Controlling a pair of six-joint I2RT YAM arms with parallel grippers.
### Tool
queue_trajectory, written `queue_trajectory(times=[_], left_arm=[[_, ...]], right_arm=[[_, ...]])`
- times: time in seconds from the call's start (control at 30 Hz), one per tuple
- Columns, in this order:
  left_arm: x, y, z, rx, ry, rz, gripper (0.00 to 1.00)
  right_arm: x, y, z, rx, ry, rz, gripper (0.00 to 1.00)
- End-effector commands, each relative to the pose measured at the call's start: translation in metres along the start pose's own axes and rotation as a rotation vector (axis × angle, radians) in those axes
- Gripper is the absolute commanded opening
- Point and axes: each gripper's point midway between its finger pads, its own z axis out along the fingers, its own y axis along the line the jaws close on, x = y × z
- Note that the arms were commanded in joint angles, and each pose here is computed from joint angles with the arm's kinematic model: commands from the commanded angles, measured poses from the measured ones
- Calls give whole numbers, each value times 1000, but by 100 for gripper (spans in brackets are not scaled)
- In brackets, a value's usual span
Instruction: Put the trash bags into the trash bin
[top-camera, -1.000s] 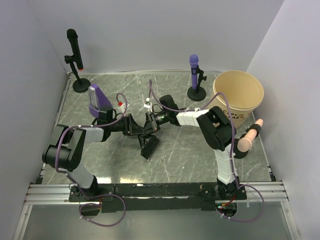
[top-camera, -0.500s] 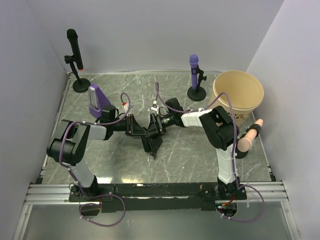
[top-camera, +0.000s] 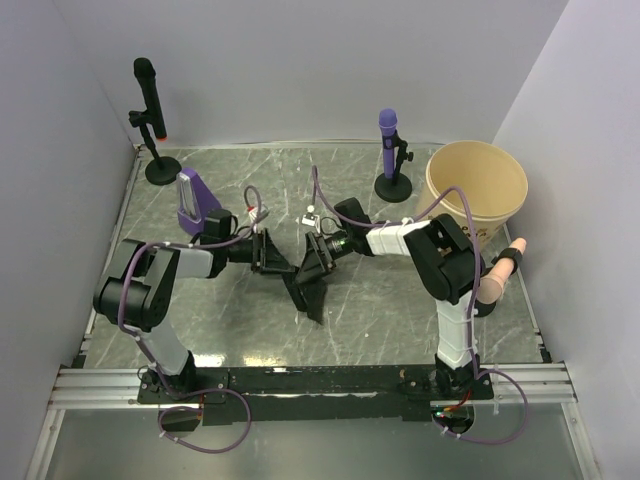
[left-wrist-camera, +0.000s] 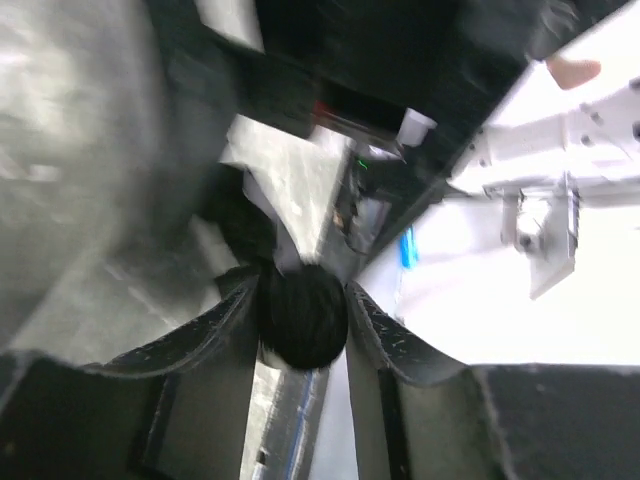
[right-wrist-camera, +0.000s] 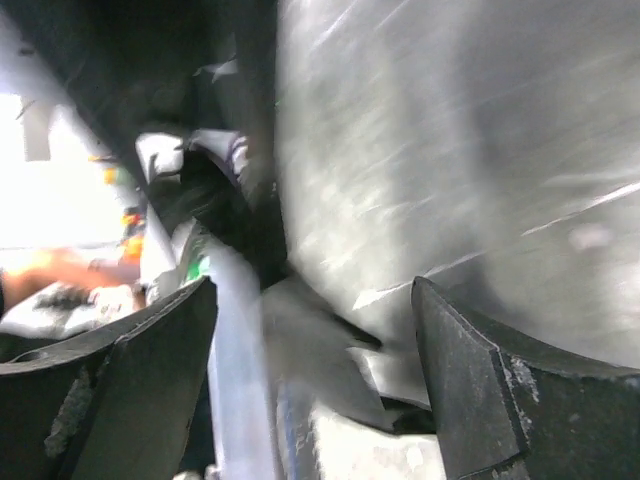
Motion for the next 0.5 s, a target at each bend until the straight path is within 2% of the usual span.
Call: queue_trajectory(times=[0.0, 0.17, 0.2, 0.47], left_arm=[[-29, 12, -10, -92, -116, 48, 42], [-26, 12, -9, -79, -103, 38, 39], [-26, 14, -9, -86, -104, 38, 35], [-27, 19, -8, -94, -107, 31, 28]], right_arm=[[15, 57, -13, -204, 85, -145, 86], [22, 58, -13, -190, 91, -148, 87], [24, 56, -12, -168, 94, -152, 86], [34, 11, 0, 72, 98, -174, 82]])
